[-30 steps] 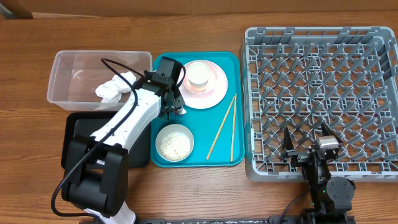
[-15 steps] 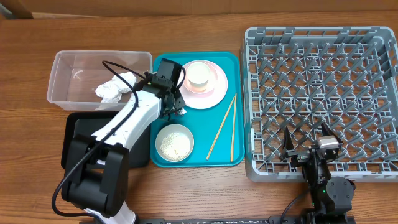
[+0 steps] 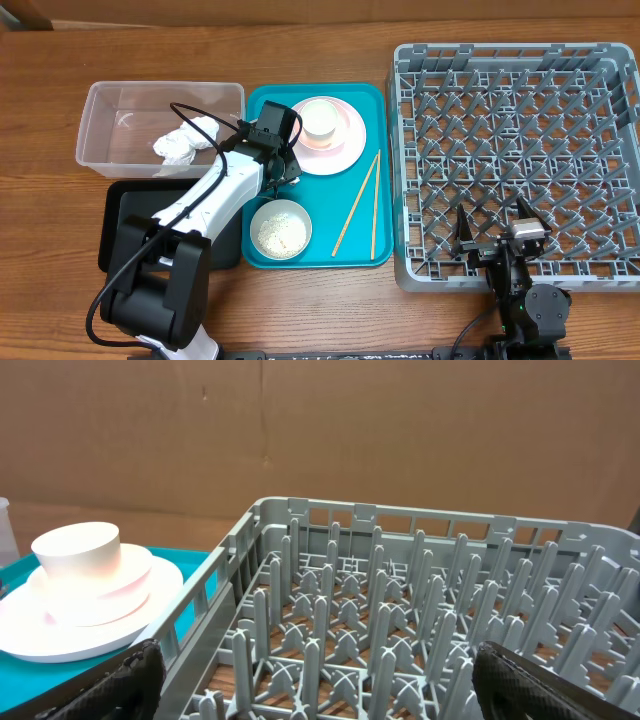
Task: Sort waste into correct bins and load items into the dishwasher
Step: 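Grasp the red snack wrapper with the left gripper, then carry the wrapper left and drop it into the clear bin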
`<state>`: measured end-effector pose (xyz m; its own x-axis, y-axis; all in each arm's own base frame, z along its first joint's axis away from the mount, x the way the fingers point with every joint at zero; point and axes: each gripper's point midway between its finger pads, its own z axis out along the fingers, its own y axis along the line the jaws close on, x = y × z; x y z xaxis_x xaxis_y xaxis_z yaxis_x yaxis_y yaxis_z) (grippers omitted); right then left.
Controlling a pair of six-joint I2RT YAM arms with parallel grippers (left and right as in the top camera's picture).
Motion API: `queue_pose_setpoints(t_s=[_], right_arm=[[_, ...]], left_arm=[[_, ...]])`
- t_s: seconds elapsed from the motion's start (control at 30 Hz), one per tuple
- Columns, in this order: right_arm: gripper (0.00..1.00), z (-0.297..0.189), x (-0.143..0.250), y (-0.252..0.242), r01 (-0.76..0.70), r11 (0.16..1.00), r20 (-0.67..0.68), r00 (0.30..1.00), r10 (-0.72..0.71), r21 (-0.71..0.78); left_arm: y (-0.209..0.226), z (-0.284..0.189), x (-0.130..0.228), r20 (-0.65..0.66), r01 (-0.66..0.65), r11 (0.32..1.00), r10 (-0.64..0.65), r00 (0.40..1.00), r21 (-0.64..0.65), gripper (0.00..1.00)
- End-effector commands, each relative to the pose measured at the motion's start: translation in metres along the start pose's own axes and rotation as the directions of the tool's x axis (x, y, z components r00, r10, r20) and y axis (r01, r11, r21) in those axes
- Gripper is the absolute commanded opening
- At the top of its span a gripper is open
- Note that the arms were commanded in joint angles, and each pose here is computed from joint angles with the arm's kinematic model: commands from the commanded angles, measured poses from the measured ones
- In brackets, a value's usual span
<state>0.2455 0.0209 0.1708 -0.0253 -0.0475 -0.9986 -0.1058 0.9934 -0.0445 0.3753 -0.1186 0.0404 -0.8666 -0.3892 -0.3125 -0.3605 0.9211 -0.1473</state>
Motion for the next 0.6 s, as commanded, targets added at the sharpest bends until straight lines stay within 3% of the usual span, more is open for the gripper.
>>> queue_pose_setpoints(t_s=[0.0,0.1,0.57], right_arm=[[1.0,0.0,0.0005,-0.0008,0.004,1.0,0.009,1.0,-0.004,0.004],[1.0,0.0,0.0005,-0.0008,0.004,1.0,0.009,1.0,-0.004,0.004],[1.0,0.0,0.0005,-0.0008,0.004,1.0,0.009,1.0,-0.004,0.004]], left_arm=[[0.0034,0.0061,0.0079,-0.02,-0.006,1.0,0.006,1.0,-0.014,0.24],[0.0047,0.0106,0.016,-0.028,-0.016,1.0,0.015,0.999,-0.017,0.19],[0.0049,0.014,0.0172,-0.02,-0.016,1.0,0.016,1.0,-0.01,0.2]])
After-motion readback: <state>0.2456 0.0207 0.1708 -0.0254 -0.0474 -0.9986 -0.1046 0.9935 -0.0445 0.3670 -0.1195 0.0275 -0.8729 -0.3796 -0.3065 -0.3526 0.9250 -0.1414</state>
